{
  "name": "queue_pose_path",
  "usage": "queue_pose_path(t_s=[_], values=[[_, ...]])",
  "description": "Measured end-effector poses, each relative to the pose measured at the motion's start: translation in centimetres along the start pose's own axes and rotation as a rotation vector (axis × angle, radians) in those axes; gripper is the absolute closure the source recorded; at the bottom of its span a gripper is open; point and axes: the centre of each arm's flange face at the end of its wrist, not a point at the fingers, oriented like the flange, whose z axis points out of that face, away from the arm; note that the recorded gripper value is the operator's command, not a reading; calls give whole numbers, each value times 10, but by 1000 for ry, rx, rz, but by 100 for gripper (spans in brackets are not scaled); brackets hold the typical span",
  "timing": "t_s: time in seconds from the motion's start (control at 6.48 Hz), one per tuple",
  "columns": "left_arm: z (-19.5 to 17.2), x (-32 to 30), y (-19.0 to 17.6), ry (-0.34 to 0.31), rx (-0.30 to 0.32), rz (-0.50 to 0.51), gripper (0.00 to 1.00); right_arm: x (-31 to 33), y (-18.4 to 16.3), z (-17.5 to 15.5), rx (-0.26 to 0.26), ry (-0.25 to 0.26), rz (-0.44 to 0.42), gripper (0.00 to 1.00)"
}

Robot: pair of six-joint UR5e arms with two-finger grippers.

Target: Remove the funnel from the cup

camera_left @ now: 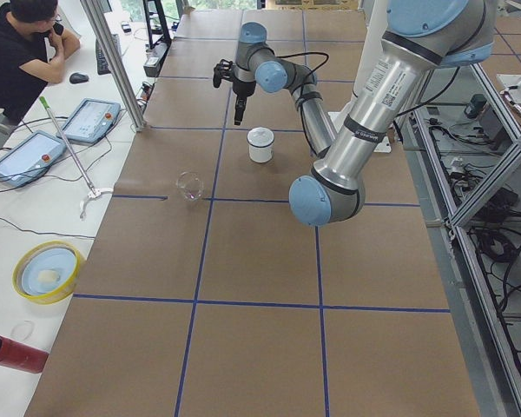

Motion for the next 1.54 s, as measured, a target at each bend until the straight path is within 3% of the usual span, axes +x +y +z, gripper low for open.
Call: queue_pose_path(t_s=[0.31,0.62,1.08,1.54], values=[[-23,-116,-50,-43,-6,106,0,0,0,0,0,0,0,0],[-32,-261,-80,-99,-57,154,0,0,0,0,0,0,0,0],[-19,-445,-36,-155,-166,202,0,0,0,0,-1,0,0,0],[-18,-527,4,-145,-193,149,0,0,0,0,-1,0,1,0]])
